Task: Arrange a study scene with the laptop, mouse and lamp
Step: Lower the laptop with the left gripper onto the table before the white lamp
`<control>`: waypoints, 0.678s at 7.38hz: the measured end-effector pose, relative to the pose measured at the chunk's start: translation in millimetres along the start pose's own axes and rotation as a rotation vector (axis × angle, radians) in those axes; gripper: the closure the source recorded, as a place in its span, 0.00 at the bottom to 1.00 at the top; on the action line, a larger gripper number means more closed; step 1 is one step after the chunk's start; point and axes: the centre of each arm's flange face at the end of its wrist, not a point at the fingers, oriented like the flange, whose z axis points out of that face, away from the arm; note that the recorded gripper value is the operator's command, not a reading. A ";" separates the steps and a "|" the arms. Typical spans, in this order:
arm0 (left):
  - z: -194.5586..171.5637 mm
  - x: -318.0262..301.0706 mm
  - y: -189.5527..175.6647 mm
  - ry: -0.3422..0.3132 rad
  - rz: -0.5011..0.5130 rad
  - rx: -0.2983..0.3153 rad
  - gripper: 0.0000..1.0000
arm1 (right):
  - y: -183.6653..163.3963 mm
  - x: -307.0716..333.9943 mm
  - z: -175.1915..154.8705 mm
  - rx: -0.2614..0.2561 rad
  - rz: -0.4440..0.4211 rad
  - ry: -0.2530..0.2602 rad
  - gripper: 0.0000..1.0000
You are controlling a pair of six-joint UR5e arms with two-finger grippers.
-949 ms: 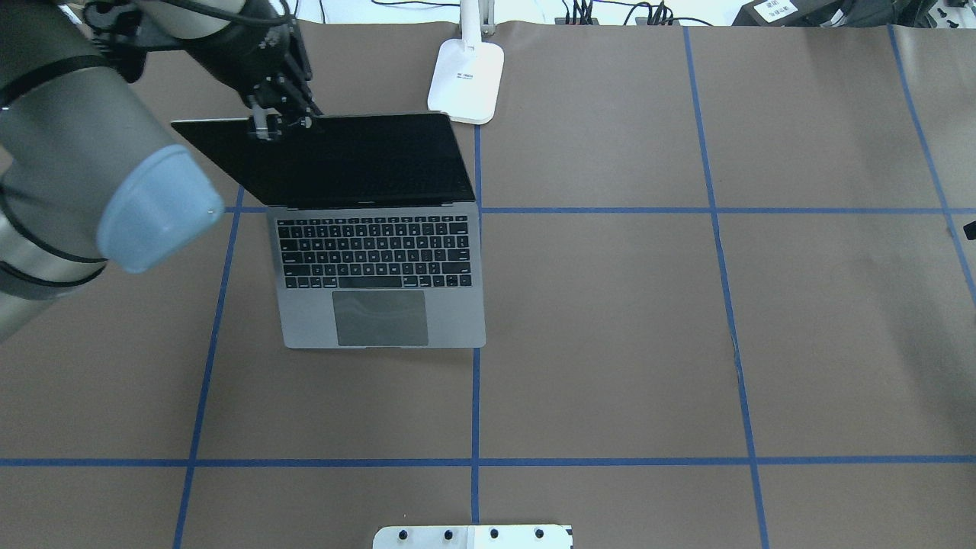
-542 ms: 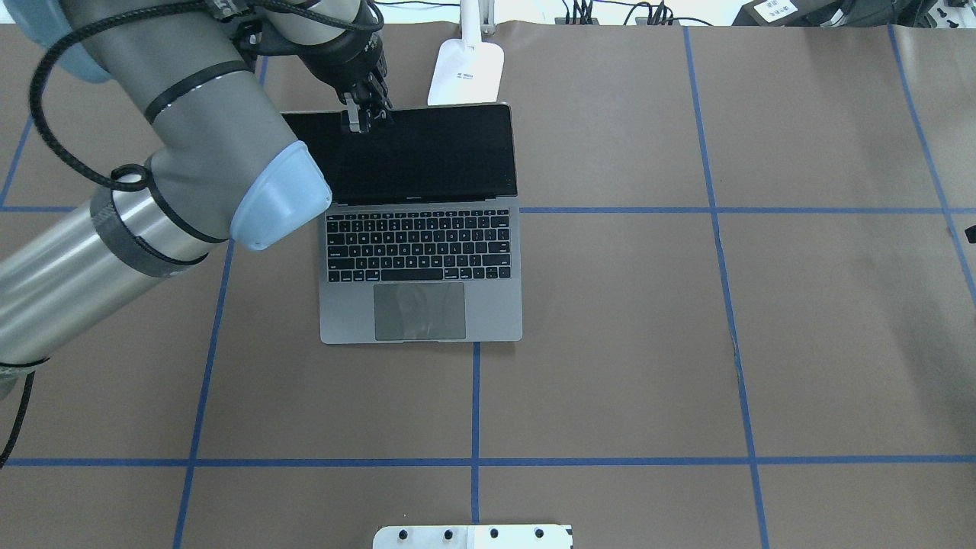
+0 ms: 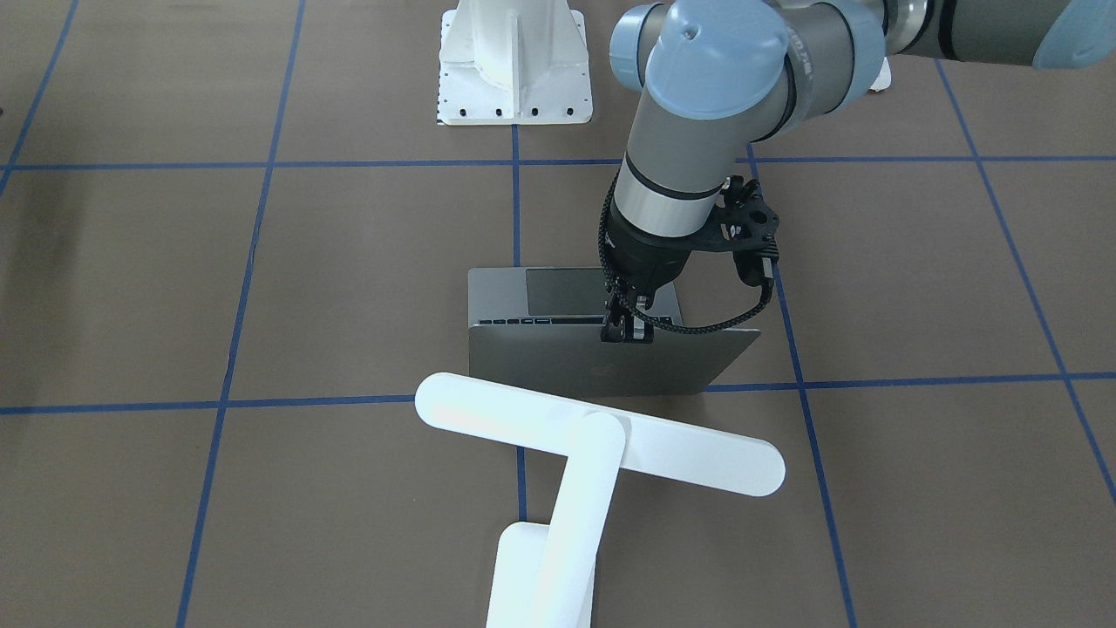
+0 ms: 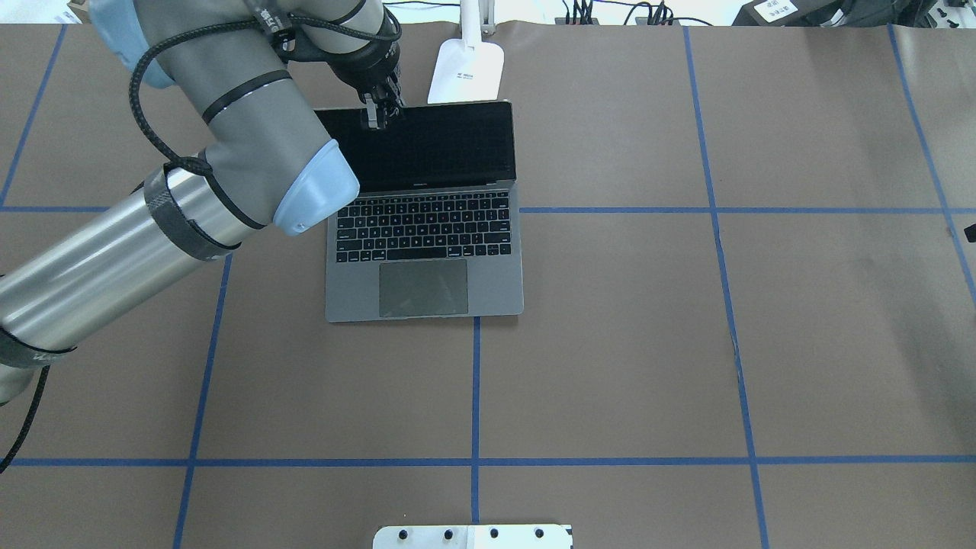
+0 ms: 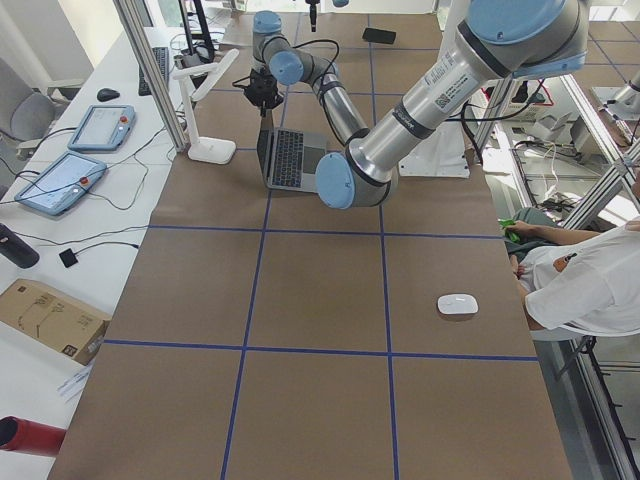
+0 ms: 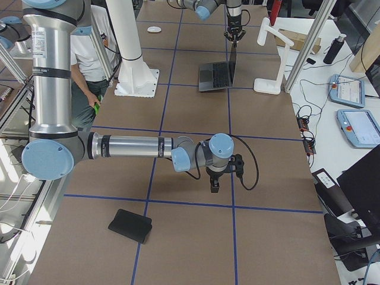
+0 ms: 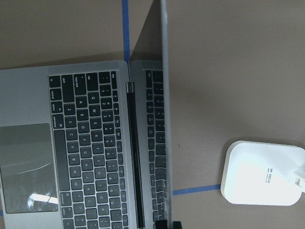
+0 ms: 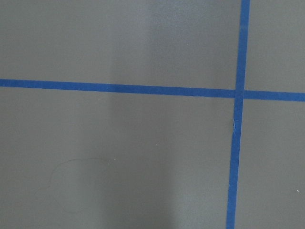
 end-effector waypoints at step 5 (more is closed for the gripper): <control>15.6 13.2 -2.7 0.027 -0.016 0.024 1.00 | 0.6 4.6 4.1 -0.009 0.010 0.000 0.01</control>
